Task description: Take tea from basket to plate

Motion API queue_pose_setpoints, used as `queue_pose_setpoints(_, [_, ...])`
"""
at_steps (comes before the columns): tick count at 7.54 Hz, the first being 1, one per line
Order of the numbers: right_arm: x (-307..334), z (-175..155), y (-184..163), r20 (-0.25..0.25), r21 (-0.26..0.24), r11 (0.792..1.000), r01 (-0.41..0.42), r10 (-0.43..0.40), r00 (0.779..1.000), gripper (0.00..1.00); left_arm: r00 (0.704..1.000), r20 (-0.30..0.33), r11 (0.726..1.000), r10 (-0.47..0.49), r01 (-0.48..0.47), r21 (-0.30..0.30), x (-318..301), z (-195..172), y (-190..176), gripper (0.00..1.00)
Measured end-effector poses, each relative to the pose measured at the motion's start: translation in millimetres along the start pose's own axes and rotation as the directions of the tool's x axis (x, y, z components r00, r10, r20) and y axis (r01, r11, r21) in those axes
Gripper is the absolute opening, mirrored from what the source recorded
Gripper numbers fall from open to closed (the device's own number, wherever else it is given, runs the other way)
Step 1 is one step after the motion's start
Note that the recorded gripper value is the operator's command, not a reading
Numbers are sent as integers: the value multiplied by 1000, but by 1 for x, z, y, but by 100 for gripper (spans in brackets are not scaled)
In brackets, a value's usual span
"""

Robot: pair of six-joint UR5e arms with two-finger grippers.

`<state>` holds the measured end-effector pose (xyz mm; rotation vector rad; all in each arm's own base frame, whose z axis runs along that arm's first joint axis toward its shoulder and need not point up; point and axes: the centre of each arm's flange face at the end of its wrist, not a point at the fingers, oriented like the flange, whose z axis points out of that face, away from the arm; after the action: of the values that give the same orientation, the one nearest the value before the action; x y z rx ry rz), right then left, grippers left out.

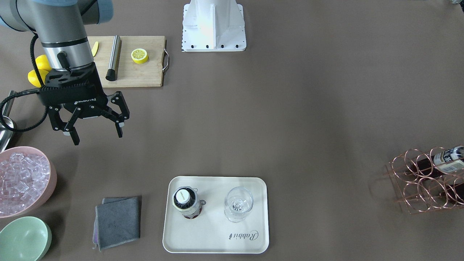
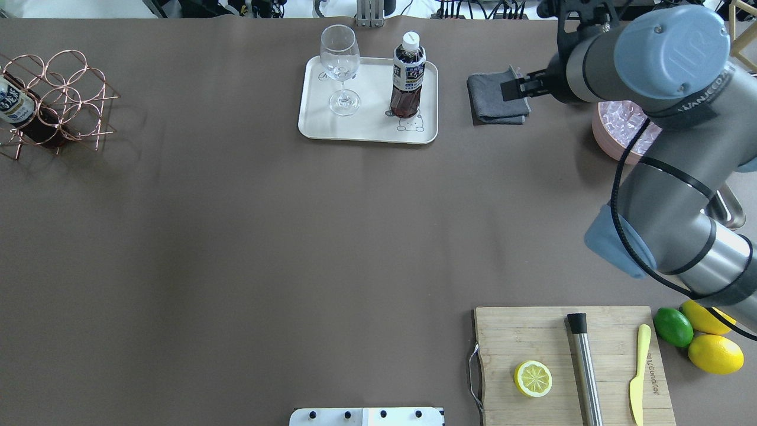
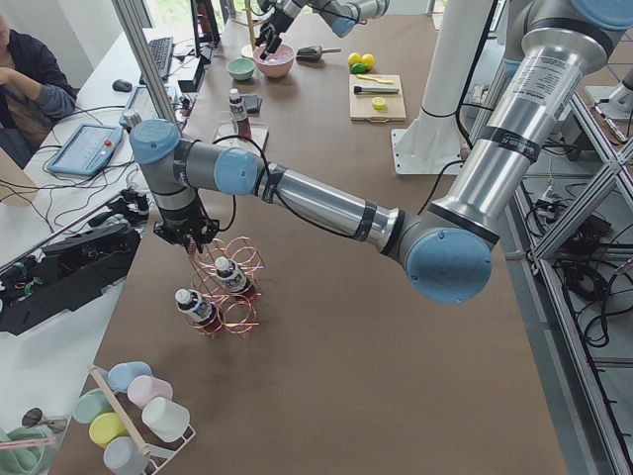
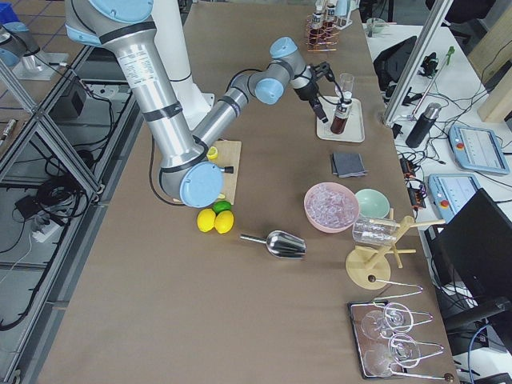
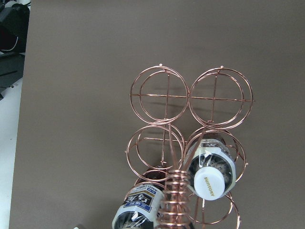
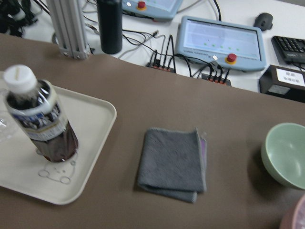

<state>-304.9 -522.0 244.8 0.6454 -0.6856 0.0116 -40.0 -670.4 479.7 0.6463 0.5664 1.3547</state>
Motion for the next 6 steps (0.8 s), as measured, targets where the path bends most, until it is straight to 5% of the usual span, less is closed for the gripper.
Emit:
queue_pose_setpoints(3, [100, -5, 74, -146, -273, 956, 109, -154, 977, 100, 1000, 7, 1000, 8, -8, 1, -3, 1, 1, 0])
queue_pose_setpoints(5, [224, -27, 106, -123, -434, 886, 162, -237, 964, 100, 1000, 15, 1000, 14, -15, 4, -4, -3, -5, 0])
queue_pose_setpoints(6, [297, -35, 119, -88, -493, 860, 133, -201, 976, 100, 1000, 17, 1000, 17, -17, 5, -3, -4, -7, 0])
